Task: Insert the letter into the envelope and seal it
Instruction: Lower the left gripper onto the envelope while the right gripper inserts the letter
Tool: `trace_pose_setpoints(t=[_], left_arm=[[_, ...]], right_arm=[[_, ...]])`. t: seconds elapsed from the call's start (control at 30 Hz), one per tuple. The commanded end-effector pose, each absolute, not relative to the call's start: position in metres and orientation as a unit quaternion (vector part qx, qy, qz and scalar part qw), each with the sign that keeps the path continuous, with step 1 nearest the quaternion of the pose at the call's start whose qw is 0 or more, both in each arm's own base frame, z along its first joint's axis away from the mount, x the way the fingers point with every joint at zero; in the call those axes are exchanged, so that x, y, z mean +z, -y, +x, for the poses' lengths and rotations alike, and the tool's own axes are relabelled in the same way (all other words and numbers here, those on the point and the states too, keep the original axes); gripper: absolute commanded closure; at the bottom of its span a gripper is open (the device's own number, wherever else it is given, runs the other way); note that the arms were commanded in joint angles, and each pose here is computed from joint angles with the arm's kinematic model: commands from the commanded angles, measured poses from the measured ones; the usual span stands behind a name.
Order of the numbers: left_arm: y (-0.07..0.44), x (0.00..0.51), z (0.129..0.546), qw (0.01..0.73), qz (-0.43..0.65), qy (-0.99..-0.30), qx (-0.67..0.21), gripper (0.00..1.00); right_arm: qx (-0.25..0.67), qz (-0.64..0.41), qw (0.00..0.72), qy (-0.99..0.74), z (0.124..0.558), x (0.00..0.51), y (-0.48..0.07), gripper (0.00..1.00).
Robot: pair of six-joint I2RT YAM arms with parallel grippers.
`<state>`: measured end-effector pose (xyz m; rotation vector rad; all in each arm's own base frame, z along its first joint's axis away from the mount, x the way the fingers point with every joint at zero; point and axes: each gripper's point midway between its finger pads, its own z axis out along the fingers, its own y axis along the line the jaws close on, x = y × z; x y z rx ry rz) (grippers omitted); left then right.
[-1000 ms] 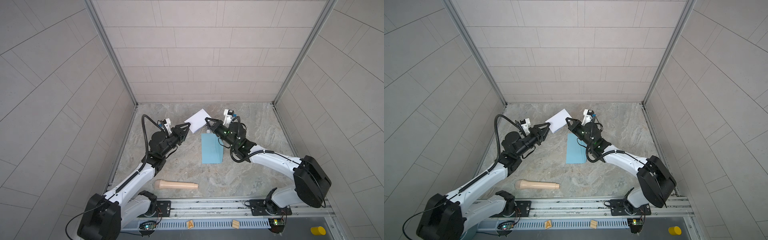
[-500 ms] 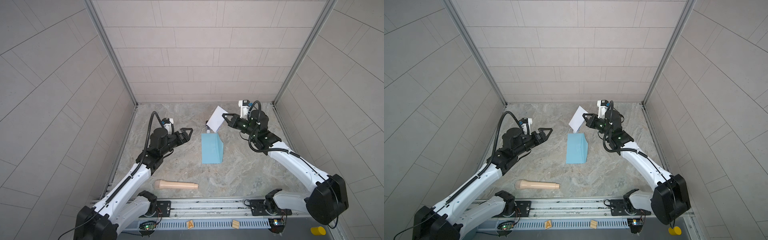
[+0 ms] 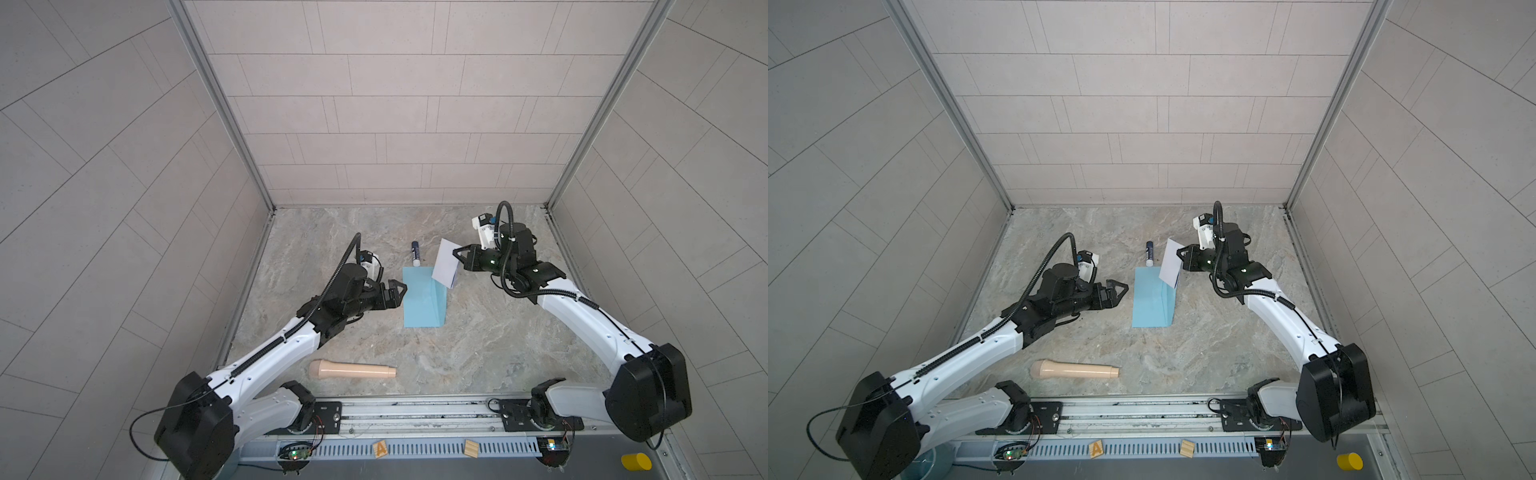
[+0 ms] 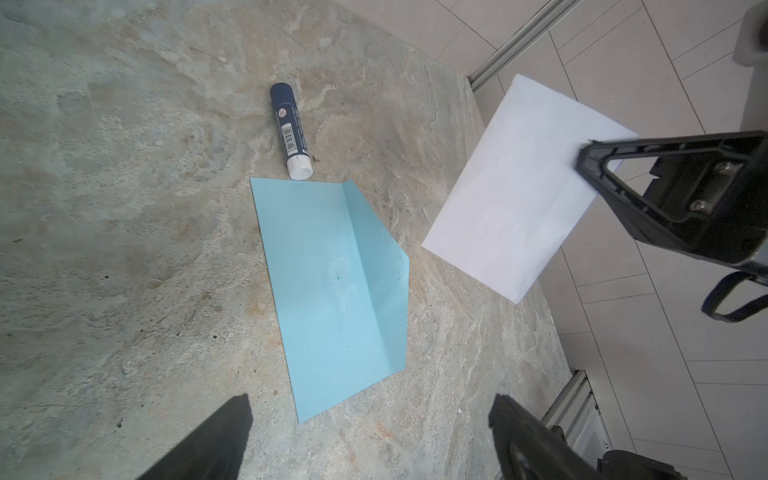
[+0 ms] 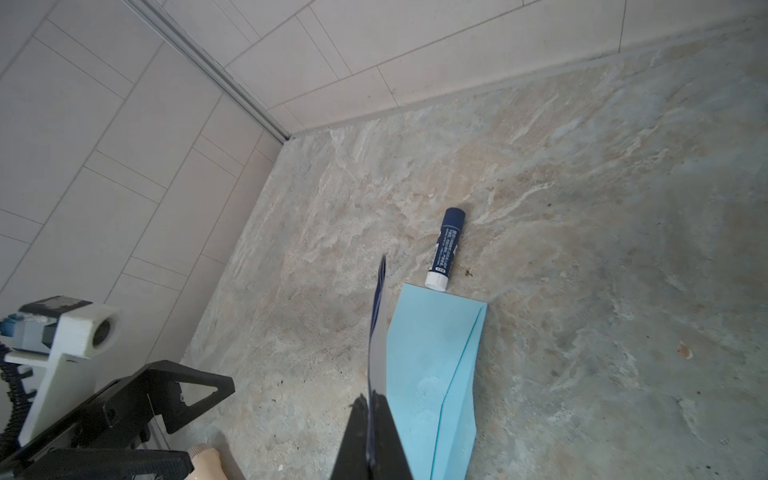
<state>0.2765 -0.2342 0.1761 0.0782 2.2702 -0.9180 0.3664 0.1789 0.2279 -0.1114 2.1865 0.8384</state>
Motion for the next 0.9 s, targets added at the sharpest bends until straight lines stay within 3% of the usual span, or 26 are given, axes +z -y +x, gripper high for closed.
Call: trace_pose_setpoints(t=[0.0, 0.53, 0.87], left_arm=[[0.241, 0.175, 0.281, 0.356, 0.046, -0.865, -0.351, 0.04], [0.259, 0.124, 0.292, 0.318, 0.047, -0.885, -0.338, 0.11], [0.263, 0.097, 0.296, 0.301, 0.047, -0.895, -0.327, 0.22]], right_arm=[[0.307, -0.062, 0.381, -0.870, 0.368, 0.216, -0.176, 1.00], [0.261, -0.042, 0.352, -0.898, 0.388, 0.161, -0.168, 1.00], [0.259, -0.019, 0.325, -0.909, 0.396, 0.135, -0.167, 1.00]])
